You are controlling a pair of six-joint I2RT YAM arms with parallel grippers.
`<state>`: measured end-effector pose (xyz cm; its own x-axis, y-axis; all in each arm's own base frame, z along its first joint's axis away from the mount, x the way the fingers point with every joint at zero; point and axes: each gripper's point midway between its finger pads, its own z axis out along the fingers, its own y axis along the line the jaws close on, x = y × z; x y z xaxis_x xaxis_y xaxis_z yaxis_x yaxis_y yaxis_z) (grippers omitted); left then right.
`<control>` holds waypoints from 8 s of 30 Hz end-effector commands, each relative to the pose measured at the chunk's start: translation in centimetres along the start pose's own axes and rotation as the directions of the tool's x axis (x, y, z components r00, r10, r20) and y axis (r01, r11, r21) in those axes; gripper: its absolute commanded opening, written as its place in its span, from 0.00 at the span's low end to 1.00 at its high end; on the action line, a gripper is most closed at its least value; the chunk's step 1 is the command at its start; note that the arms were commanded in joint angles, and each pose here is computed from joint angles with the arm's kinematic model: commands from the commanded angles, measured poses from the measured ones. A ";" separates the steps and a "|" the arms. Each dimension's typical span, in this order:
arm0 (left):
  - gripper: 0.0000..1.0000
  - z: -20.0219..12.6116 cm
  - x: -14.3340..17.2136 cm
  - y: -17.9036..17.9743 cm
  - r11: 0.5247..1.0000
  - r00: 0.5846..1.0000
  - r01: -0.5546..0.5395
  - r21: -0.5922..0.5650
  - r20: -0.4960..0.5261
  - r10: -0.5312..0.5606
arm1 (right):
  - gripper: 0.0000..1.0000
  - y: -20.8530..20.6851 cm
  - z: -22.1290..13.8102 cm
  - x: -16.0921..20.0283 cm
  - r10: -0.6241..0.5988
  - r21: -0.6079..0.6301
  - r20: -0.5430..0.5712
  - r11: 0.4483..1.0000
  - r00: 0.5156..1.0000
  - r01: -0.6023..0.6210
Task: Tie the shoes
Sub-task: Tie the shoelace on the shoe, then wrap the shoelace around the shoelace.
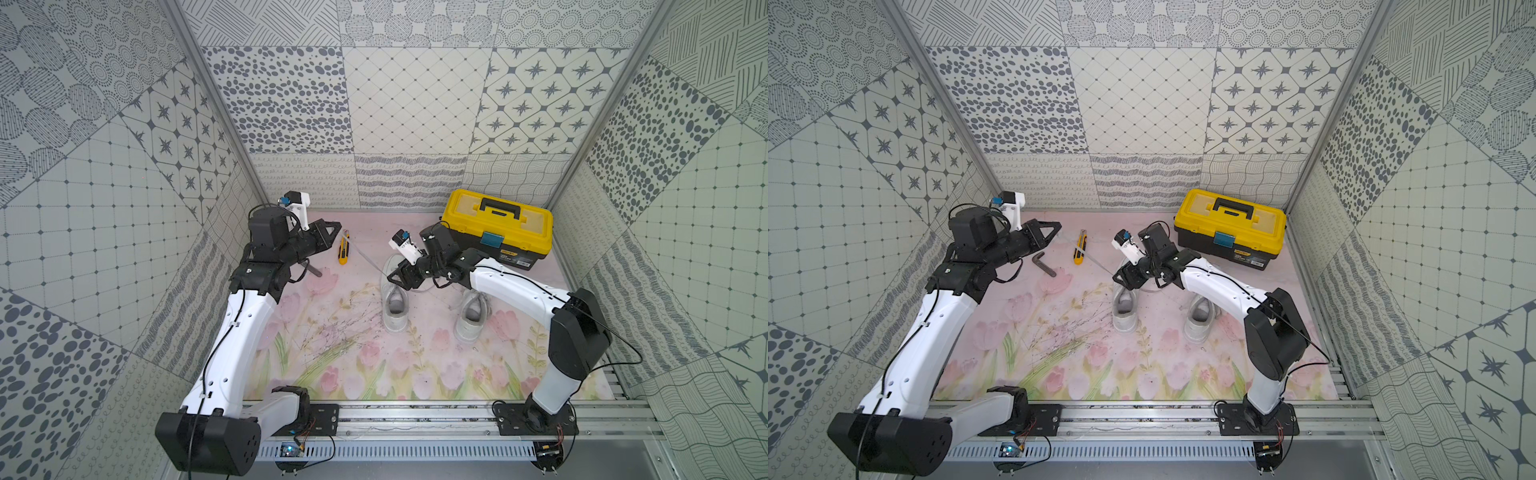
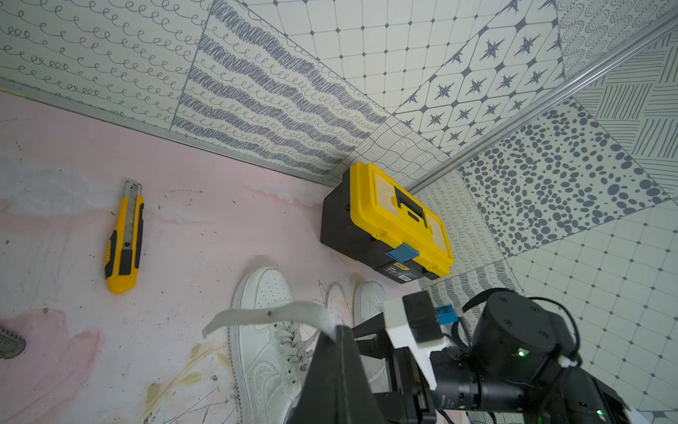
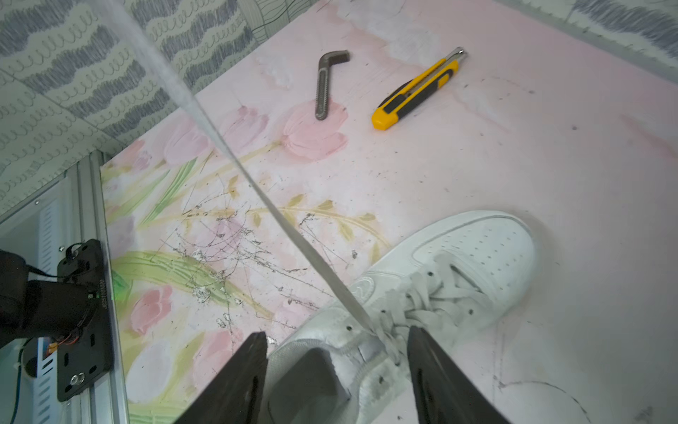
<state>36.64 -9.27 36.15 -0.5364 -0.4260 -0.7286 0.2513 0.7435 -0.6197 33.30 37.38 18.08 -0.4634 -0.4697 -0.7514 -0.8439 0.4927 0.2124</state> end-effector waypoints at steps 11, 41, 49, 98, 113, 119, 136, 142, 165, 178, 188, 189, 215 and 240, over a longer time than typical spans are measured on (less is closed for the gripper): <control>0.00 -0.1 -0.8 -0.8 0.999 0.999 -0.025 0.025 0.030 0.025 | 0.48 -0.5 2.9 -2.4 -0.045 -0.013 0.071 0.999 0.996 0.046; 0.00 -1.3 26.7 11.5 0.927 0.888 0.095 -0.362 -0.390 -0.243 | 0.00 -1.6 -0.9 0.6 0.021 0.042 0.070 0.999 0.997 -0.024; 0.38 -1.7 26.1 11.1 0.927 0.890 -0.005 -0.375 -0.425 -0.167 | 0.00 -1.9 -1.0 0.9 0.018 0.062 0.061 0.998 0.998 -0.022; 0.20 14.1 19.9 0.0 0.976 0.829 0.156 0.150 -0.558 -0.047 | 0.00 -1.9 -1.1 0.5 0.049 0.066 0.068 0.996 0.996 -0.053; 0.00 13.3 19.0 -0.2 0.983 0.853 0.104 0.151 -0.522 -0.010 | 0.34 -4.1 -4.4 2.1 0.114 0.176 0.034 0.977 0.993 -0.118; 0.00 13.1 19.0 0.1 0.987 0.858 0.081 0.138 -0.513 0.001 | 0.55 -9.3 -7.6 5.9 0.332 0.333 0.003 0.889 0.943 -0.314; 0.00 13.1 19.0 0.3 0.988 0.861 0.078 0.131 -0.508 0.000 | 0.62 -20.2 -2.2 12.8 0.672 0.627 0.041 0.559 0.739 -0.543; 0.00 12.9 18.9 0.1 0.988 0.862 0.075 0.138 -0.507 0.005 | 0.50 -21.0 -0.4 14.4 0.694 0.639 0.021 0.544 0.720 -0.544; 0.00 11.1 19.0 -0.8 0.978 0.880 0.065 0.197 -0.474 0.037 | 0.00 -7.6 0.6 -8.2 0.314 0.137 0.128 0.934 0.941 -0.330; 0.00 10.8 18.7 -0.8 0.979 0.886 0.067 0.192 -0.462 0.030 | 0.51 -8.9 -3.8 -7.7 0.286 0.150 0.163 0.939 0.944 -0.310; 0.00 11.9 18.2 -1.0 0.980 0.884 0.069 0.186 -0.466 0.026 | 0.57 -4.1 -7.3 -0.8 0.183 -0.101 0.290 0.982 0.939 -0.160; 0.00 11.9 18.0 -1.0 0.980 0.885 0.068 0.188 -0.465 0.028 | 0.57 -3.8 -7.0 -0.5 0.177 -0.111 0.290 0.982 0.940 -0.150; 0.00 12.8 17.9 -1.0 0.981 0.879 0.071 0.182 -0.476 0.024 | 0.16 -0.5 -0.5 -1.5 0.132 -0.184 0.226 0.979 0.965 -0.091; 0.60 18.5 15.3 18.2 0.865 0.781 -0.335 -0.373 -0.624 0.033 | 0.00 -0.5 -1.9 -1.5 0.105 -0.131 0.222 0.988 0.969 -0.077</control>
<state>47.36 -15.70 12.53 -0.8684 -0.1079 -0.4840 0.1295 0.8928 -0.4315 33.82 36.09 17.47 -0.5386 -0.2669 -0.7991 -0.8040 0.4465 0.3927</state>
